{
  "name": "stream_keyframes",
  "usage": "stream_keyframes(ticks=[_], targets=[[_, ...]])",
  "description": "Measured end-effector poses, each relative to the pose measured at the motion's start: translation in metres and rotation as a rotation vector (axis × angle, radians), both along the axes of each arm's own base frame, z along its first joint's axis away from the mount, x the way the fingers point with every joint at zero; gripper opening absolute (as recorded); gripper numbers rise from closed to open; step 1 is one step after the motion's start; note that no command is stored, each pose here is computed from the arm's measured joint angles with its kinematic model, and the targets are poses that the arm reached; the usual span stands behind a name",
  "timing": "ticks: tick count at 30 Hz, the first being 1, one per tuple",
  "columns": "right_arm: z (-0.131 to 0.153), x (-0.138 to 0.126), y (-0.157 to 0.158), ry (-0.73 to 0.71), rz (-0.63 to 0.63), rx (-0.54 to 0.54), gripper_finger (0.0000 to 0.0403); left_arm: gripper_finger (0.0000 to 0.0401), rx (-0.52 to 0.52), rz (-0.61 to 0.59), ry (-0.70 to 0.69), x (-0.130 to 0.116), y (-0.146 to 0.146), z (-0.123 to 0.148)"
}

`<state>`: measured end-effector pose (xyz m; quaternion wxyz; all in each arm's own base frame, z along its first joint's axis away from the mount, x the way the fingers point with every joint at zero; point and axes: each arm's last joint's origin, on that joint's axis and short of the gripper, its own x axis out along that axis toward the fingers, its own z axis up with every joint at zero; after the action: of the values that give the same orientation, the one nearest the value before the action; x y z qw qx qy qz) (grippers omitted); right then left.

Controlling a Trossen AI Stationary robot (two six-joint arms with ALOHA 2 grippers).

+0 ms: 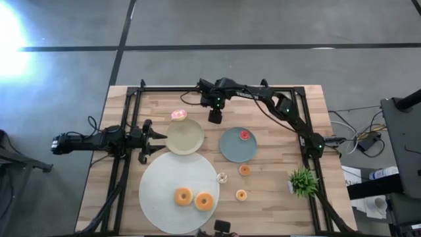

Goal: Pick & Place donuts
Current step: Put the small yellow donut on the blue plate

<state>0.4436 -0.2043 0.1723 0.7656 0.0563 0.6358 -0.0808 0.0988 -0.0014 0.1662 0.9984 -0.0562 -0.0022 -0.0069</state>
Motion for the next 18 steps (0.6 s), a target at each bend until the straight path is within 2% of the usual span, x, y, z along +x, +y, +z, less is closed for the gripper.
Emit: stream_keyframes(ticks=[18], targets=[[-0.0079,-0.0013,0.0005,0.01,-0.102,0.014,0.0171,0.0172,0.0,0.0,0.0,0.0,0.0,0.0]])
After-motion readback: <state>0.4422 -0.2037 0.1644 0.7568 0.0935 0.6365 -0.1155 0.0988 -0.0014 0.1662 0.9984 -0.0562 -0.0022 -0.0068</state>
